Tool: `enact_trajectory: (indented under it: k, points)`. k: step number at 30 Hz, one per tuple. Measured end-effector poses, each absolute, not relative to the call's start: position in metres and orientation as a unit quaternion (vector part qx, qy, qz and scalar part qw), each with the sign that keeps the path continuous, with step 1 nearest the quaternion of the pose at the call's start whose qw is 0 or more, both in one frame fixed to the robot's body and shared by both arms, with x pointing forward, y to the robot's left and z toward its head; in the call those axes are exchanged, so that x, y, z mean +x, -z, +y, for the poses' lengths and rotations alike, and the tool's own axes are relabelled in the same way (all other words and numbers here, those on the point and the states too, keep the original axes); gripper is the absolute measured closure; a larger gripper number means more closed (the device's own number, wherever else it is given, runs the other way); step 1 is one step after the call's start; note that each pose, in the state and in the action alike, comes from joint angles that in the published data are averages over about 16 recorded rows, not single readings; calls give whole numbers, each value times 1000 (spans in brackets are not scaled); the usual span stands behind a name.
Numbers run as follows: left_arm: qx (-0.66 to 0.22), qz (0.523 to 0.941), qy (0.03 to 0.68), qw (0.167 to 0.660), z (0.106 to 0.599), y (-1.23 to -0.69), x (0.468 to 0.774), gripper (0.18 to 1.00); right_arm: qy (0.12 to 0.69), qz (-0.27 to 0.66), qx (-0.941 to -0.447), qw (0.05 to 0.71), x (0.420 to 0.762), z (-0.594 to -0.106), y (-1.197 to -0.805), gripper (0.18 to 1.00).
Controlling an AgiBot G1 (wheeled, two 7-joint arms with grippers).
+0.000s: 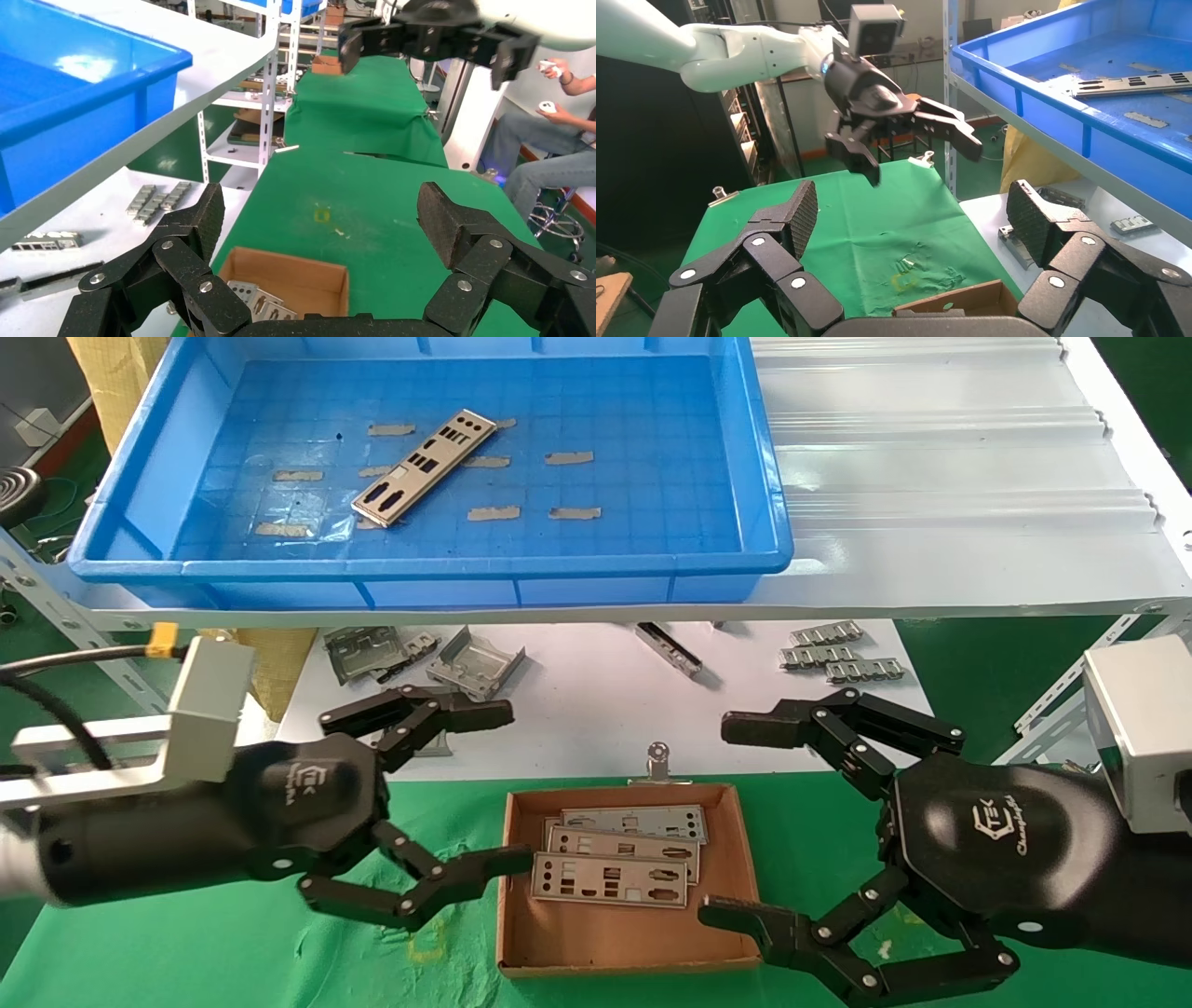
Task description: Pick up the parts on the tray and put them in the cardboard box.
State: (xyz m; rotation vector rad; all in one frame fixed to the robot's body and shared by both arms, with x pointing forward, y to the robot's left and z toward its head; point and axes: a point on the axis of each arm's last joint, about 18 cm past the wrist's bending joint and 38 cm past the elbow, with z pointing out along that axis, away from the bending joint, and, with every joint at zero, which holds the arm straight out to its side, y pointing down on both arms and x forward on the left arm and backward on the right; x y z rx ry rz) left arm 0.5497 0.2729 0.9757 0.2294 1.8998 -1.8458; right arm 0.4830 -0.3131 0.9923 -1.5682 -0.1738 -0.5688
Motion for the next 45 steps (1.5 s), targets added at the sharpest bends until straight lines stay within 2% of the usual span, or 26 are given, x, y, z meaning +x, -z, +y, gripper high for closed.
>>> enact_trajectory:
  k: [22, 45]
  points:
    - [104, 705, 658, 244, 300, -992, 474, 184, 252, -77, -695, 669, 483, -313, -992, 178]
    - [103, 705, 658, 244, 300, -992, 474, 184, 252, -77, -695, 669, 483, -313, -992, 178]
